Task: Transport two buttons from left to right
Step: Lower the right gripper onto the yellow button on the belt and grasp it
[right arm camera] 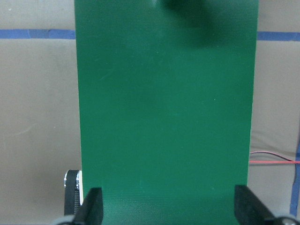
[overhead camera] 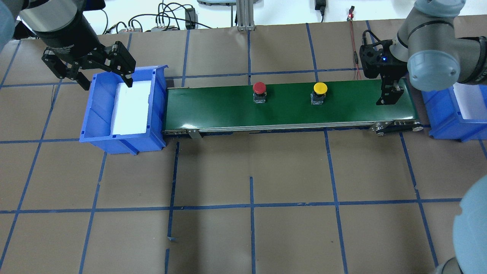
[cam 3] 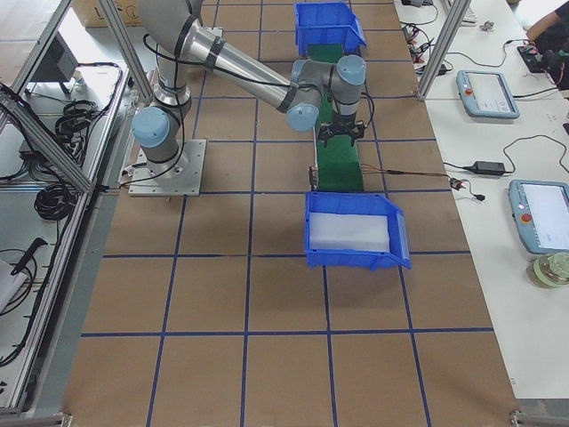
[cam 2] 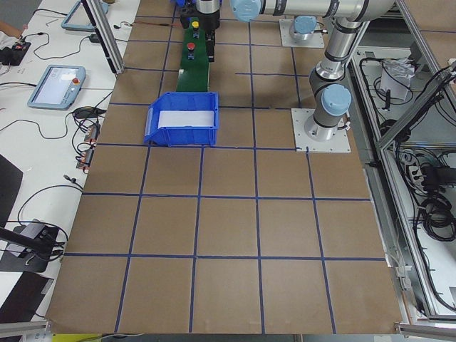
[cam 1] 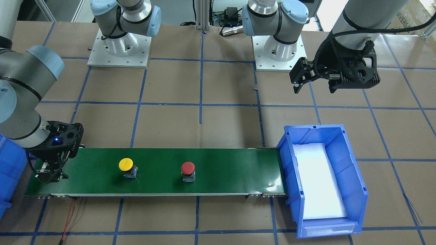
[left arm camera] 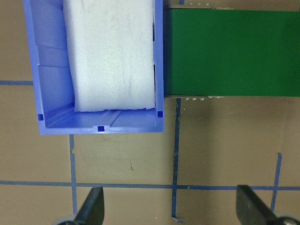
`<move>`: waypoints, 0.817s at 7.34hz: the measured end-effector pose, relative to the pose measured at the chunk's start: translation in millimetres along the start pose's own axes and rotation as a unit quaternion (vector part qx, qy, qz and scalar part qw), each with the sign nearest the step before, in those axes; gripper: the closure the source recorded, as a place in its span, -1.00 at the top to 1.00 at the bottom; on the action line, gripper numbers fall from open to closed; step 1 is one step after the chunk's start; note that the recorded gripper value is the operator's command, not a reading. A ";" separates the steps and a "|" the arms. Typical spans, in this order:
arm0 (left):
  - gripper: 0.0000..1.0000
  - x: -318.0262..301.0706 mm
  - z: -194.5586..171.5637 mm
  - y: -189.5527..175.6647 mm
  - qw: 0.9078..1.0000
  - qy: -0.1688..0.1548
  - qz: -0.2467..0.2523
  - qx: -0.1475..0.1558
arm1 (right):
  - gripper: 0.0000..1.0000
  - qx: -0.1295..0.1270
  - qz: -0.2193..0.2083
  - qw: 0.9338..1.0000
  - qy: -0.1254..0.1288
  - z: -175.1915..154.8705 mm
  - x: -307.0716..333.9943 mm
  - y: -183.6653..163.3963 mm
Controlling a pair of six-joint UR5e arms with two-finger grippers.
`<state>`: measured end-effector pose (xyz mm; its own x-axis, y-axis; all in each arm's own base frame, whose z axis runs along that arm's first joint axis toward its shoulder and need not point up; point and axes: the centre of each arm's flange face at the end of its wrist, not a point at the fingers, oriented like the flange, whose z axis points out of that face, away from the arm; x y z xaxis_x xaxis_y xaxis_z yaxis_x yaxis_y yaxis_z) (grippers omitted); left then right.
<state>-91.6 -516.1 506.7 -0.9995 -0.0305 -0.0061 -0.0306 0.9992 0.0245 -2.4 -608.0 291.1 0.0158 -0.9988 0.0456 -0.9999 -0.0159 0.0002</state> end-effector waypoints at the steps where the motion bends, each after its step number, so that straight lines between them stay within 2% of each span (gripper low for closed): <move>1: 1.00 0.0 -4.0 2.0 1.000 -0.001 0.000 0.004 | 0.95 0.000 0.001 1.000 0.002 -2.1 -0.1 -1.5; 4: 1.00 1.0 -10.4 6.5 1.000 -0.001 0.000 0.009 | 0.95 0.004 0.005 1.000 0.004 -4.2 -0.3 -14.5; 6: 1.00 1.3 -13.4 8.4 1.000 -0.001 0.000 0.012 | 0.95 0.002 -0.001 1.000 0.010 -9.1 2.0 -46.4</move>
<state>-93.2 -508.1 520.3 -0.9995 -0.0296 -0.0074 -0.0296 0.9996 0.0014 44.1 -608.9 300.3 0.0181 -0.9977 0.0657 -0.9998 -0.0183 -0.0035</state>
